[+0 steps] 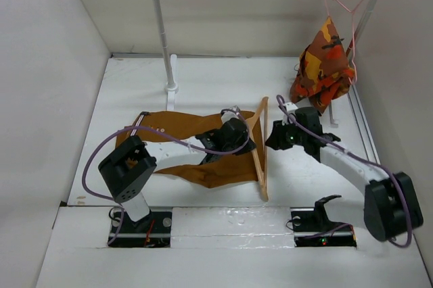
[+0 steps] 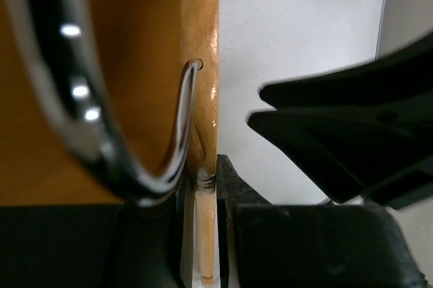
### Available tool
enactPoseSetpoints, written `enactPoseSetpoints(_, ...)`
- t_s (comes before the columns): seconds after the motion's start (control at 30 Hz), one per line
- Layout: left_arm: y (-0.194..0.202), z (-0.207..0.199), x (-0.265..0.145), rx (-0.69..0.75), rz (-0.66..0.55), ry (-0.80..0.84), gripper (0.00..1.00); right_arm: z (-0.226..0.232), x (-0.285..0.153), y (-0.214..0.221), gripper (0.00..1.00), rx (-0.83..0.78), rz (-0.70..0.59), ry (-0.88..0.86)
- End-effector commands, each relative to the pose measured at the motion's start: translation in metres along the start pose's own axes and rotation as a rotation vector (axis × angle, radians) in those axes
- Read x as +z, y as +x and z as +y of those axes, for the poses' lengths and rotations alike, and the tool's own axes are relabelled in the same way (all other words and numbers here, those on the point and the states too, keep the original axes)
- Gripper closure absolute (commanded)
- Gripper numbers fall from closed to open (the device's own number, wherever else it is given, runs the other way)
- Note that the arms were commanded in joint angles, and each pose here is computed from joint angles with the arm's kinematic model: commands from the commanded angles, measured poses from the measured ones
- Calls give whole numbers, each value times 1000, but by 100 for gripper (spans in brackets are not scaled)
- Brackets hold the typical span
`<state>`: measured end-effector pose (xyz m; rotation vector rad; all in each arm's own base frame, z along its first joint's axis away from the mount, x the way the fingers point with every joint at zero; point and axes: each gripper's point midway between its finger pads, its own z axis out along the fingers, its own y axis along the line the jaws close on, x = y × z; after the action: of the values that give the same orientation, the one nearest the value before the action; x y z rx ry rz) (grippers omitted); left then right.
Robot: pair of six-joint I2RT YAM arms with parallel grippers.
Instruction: Place the trousers on the hanger
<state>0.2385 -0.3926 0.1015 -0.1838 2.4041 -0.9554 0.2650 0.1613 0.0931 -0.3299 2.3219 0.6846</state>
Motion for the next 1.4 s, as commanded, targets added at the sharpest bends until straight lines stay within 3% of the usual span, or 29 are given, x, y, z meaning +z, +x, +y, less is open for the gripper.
enactPoseSetpoints(0.0,-21,-7,-3,-61,-112,41,100,17,28,-45,59,-72,-140,-134)
enactPoseSetpoints(0.37,-23,6,16,-5,-122,-9,100,-2,84,-53,52,-67,-109,-117)
enactPoseSetpoints(0.6,-25,18,26,25,-107,-66,100,0,97,-22,50,-42,-15,-124)
enactPoseSetpoints(0.67,-26,25,26,27,-103,-84,100,11,94,-6,57,-51,20,-146)
enactPoseSetpoints(0.7,-26,28,25,31,-106,-91,100,18,91,-1,79,-53,30,-170)
enactPoseSetpoints(0.77,-26,33,21,55,-110,-102,100,24,81,2,100,-40,6,-194)
enactPoseSetpoints(0.9,-25,43,11,97,-107,-132,100,14,48,-44,100,-12,-132,-189)
enactPoseSetpoints(0.97,-25,53,3,111,-109,-165,100,8,33,-59,100,-25,-133,-166)
enactPoseSetpoints(1.0,-29,59,-5,144,-129,-188,100,9,10,-99,100,-62,-200,-151)
enactPoseSetpoints(1.23,-28,88,-24,227,-140,-265,100,-29,-34,-111,100,-25,-206,-54)
enactPoseSetpoints(1.37,-35,115,-34,265,-144,-366,100,-82,-51,-99,100,61,-211,68)
